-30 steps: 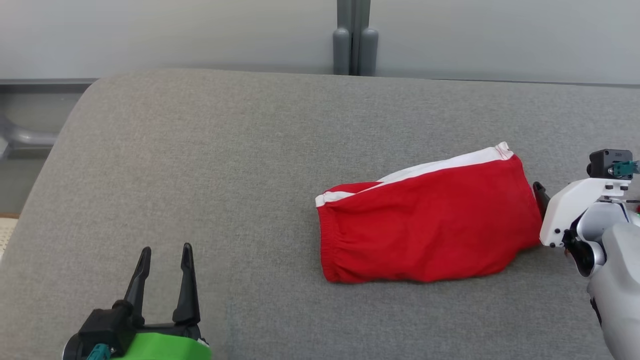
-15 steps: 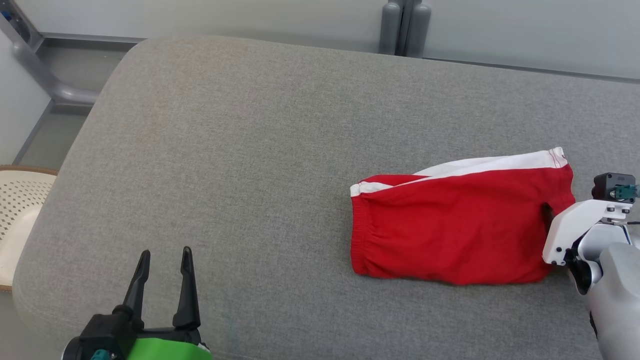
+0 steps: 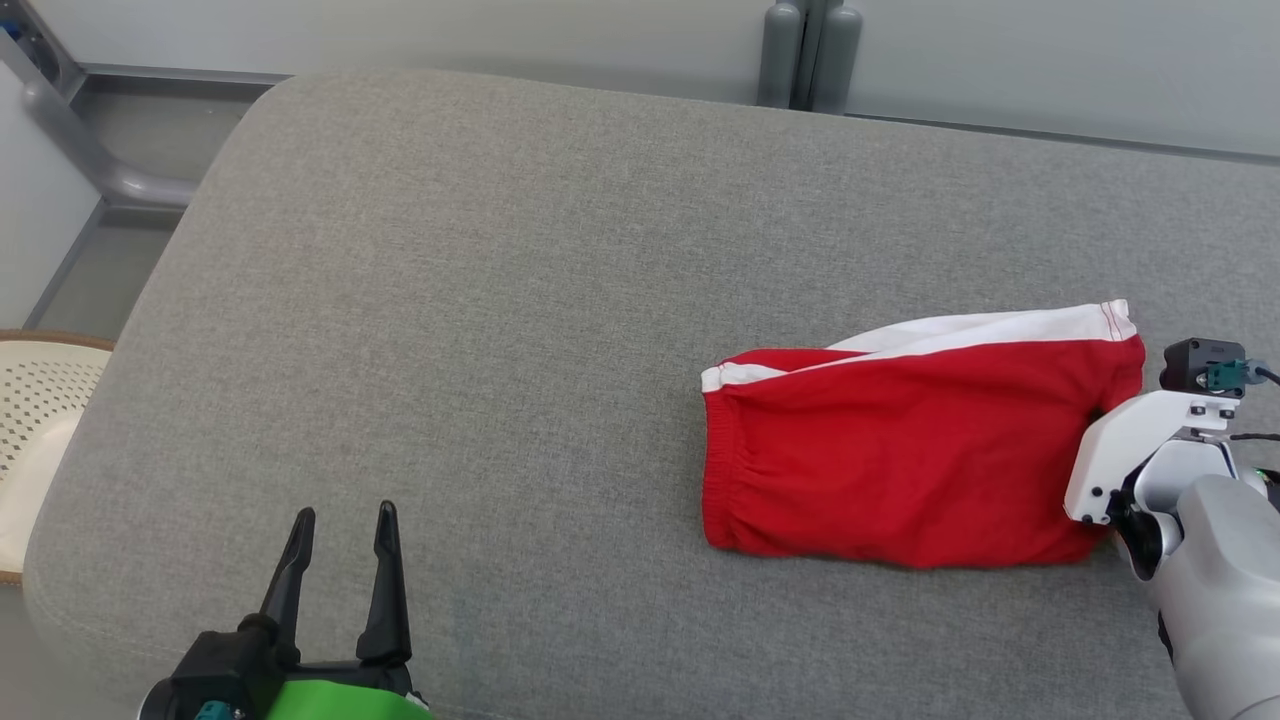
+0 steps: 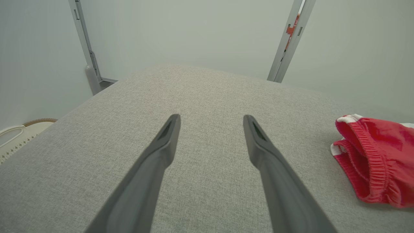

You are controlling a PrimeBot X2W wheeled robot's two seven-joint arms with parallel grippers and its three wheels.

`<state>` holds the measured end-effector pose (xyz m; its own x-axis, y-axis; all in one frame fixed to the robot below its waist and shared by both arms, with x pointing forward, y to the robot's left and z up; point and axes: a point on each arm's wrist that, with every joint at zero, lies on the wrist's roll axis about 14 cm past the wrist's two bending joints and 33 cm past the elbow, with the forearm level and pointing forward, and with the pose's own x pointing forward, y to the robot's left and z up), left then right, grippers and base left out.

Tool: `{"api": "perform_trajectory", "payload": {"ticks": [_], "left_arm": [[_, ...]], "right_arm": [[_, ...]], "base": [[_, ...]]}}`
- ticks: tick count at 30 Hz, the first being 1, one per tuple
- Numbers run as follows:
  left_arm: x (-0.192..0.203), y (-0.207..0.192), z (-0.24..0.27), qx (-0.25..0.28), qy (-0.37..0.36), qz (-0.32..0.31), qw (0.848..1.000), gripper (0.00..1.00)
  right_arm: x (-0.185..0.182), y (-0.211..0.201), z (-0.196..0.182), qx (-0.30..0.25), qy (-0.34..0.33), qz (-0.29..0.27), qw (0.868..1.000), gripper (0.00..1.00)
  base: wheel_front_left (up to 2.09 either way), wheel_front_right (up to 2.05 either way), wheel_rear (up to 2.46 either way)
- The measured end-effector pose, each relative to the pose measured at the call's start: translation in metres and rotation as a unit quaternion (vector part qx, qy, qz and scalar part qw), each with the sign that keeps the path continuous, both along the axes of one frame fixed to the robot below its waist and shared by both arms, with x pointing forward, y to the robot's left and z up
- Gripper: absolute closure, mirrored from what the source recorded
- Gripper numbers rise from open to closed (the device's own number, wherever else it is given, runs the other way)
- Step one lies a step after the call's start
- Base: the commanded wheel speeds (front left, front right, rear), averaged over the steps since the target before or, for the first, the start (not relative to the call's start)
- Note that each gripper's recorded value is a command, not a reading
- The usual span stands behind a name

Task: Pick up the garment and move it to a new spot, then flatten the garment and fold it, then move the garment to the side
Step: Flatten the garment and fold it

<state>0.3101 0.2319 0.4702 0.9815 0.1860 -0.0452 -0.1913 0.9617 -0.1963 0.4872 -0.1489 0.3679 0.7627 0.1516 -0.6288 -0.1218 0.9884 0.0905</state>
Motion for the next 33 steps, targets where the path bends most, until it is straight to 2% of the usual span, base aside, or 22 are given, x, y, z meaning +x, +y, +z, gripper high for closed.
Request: {"api": "perform_trajectory", "payload": {"ticks": [4,13,19,23,27,33], "left_arm": [[0.0,-0.001,-0.001,-0.002,0.001,-0.001,1.0,0.0],[-0.004,-0.005,0.003,-0.015,-0.011,-0.003,1.0,0.0],[-0.004,-0.018,0.009,-0.025,-0.025,-0.024,0.999,0.0],[-0.007,-0.025,0.013,-0.028,-0.033,-0.033,0.999,0.0],[-0.008,-0.028,0.016,-0.031,-0.04,-0.039,0.998,0.0],[-0.007,-0.033,0.022,-0.031,-0.05,-0.048,0.997,0.0]], "right_arm": [[0.004,-0.007,0.007,0.0,-0.021,-0.008,1.0,1.0],[0.0,-0.059,0.037,-0.024,-0.092,-0.06,0.994,1.0],[-0.008,-0.114,0.077,-0.084,-0.148,-0.094,0.981,1.0],[-0.017,-0.134,0.105,-0.136,-0.176,-0.1,0.97,1.0],[-0.021,-0.119,0.124,-0.17,-0.191,-0.076,0.964,1.0],[-0.024,-0.042,0.137,-0.159,-0.203,-0.001,0.966,1.0]], "base": [[0.0,0.0,0.0],[0.0,0.0,0.0],[0.0,0.0,0.0],[0.0,0.0,0.0],[0.0,0.0,0.0],[0.0,0.0,0.0]]}}
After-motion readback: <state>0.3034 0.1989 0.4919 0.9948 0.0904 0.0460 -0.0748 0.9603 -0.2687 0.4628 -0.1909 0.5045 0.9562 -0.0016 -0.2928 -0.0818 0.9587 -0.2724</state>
